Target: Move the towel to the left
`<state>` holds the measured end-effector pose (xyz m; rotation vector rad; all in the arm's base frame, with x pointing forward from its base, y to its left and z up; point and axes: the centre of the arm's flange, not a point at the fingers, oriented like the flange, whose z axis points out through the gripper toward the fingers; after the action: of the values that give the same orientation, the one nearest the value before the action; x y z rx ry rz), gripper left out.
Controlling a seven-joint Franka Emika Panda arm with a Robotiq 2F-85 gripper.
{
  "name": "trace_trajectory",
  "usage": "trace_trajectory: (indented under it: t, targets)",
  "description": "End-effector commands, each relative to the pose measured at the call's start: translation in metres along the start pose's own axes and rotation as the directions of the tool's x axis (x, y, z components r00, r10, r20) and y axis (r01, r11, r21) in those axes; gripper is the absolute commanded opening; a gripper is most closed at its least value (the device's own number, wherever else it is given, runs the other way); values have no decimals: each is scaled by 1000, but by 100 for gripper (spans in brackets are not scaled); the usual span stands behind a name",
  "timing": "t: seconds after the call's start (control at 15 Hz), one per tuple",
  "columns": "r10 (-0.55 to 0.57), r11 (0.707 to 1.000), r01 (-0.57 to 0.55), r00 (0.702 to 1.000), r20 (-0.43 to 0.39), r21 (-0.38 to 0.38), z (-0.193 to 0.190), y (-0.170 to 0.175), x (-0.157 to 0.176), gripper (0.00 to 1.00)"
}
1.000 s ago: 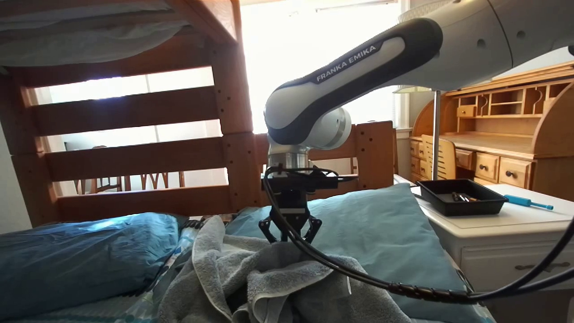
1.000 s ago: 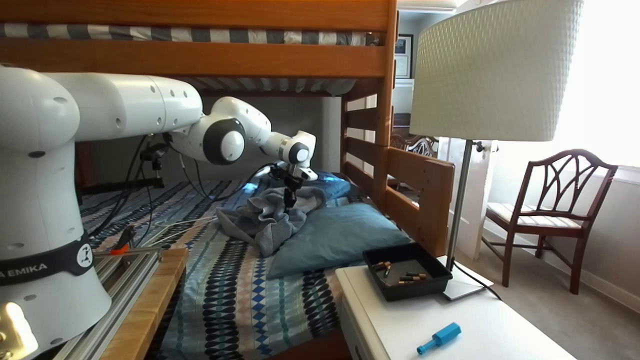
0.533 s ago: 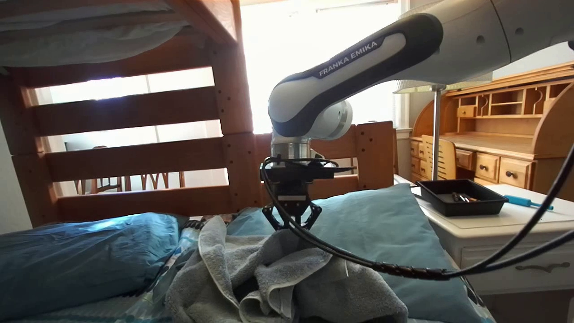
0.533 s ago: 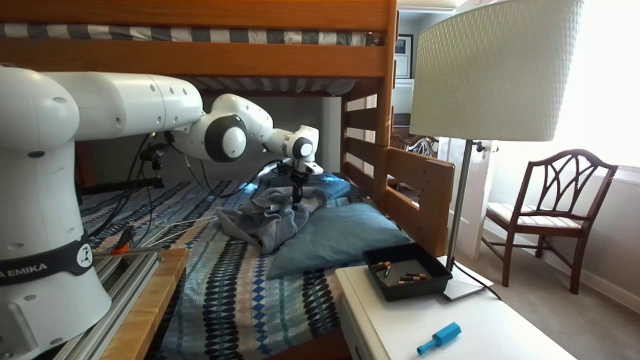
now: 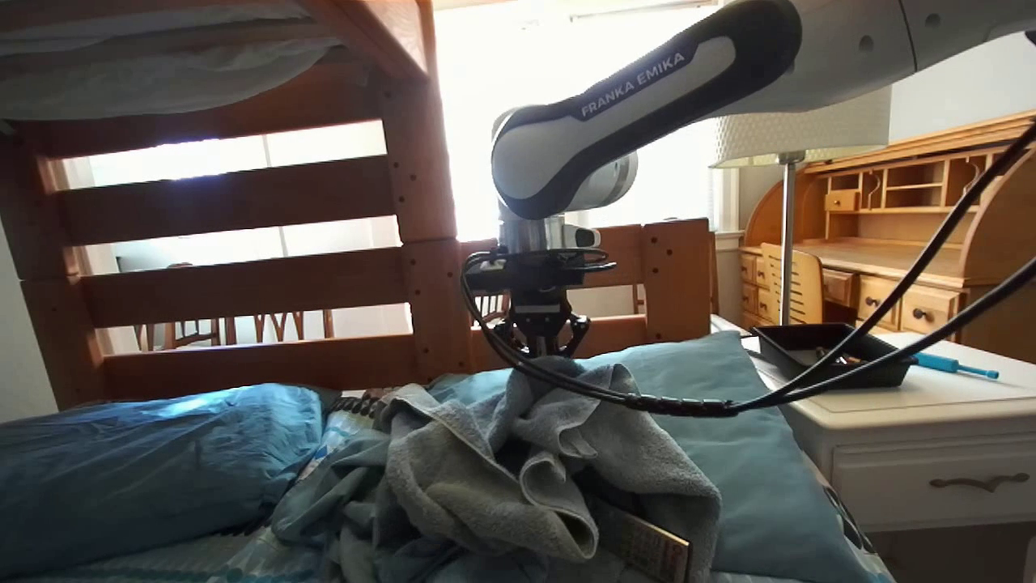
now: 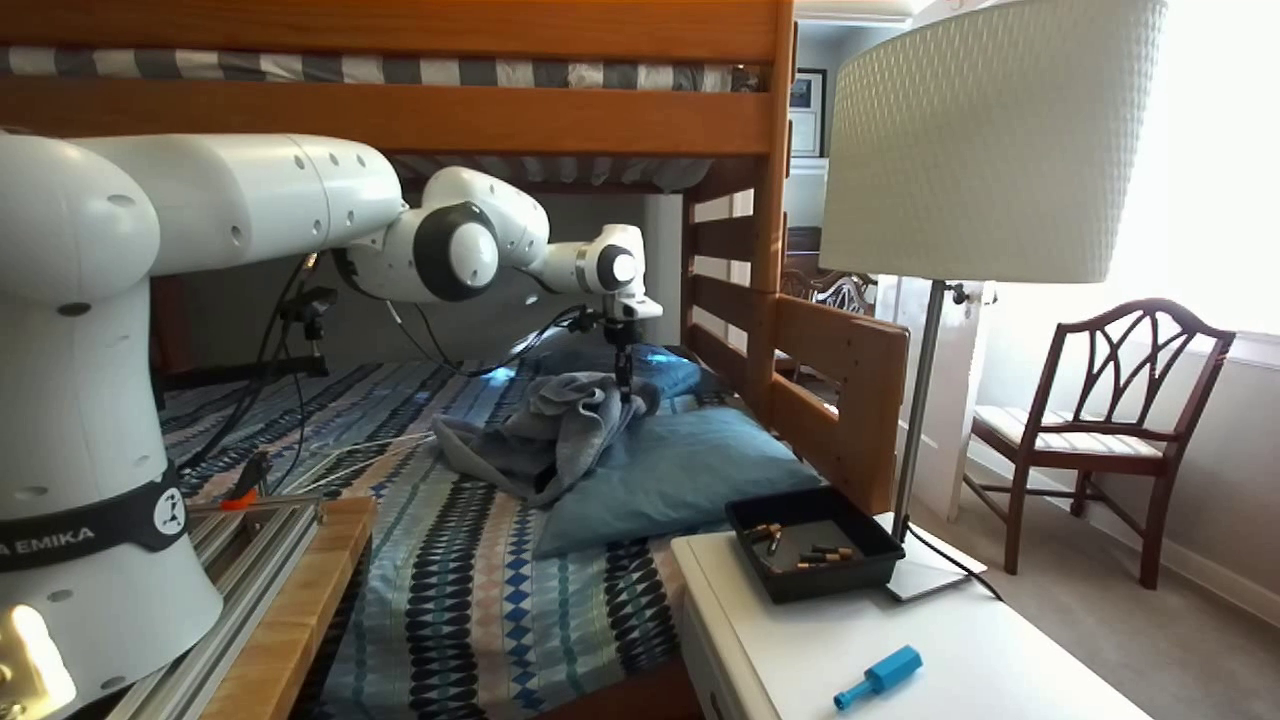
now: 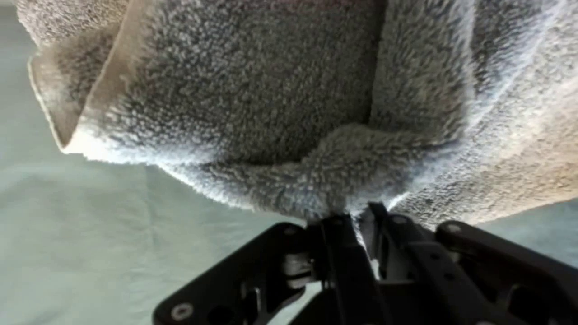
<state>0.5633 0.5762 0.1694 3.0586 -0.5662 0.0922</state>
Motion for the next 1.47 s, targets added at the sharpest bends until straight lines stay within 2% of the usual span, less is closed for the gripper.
trace_trajectory:
  t: [0.0,0.13,0.27,0.4,0.6,0.87,1.13,1.2,1.27,1.4]
  targets:
    - [121,990,-130,984,-134,-60,-46,62,-17,3]
    - [152,981,-173,967,-205,-88,-62,61,-17,3]
    - [121,979,-161,953,-279,-125,-82,57,-24,3]
    - [53,983,-110,939,-340,-150,-106,50,-34,3]
    - [-77,991,27,912,-403,-128,-147,34,-61,3]
    - [-239,969,241,888,-394,-46,-192,16,-108,3]
    - [-373,908,414,868,-329,64,-184,-3,-128,3]
    - [-399,891,445,863,-310,92,-178,-6,-130,37]
    - [-424,873,472,858,-292,120,-171,-8,-131,40]
    - [-475,831,527,839,-266,180,-166,-11,-133,53]
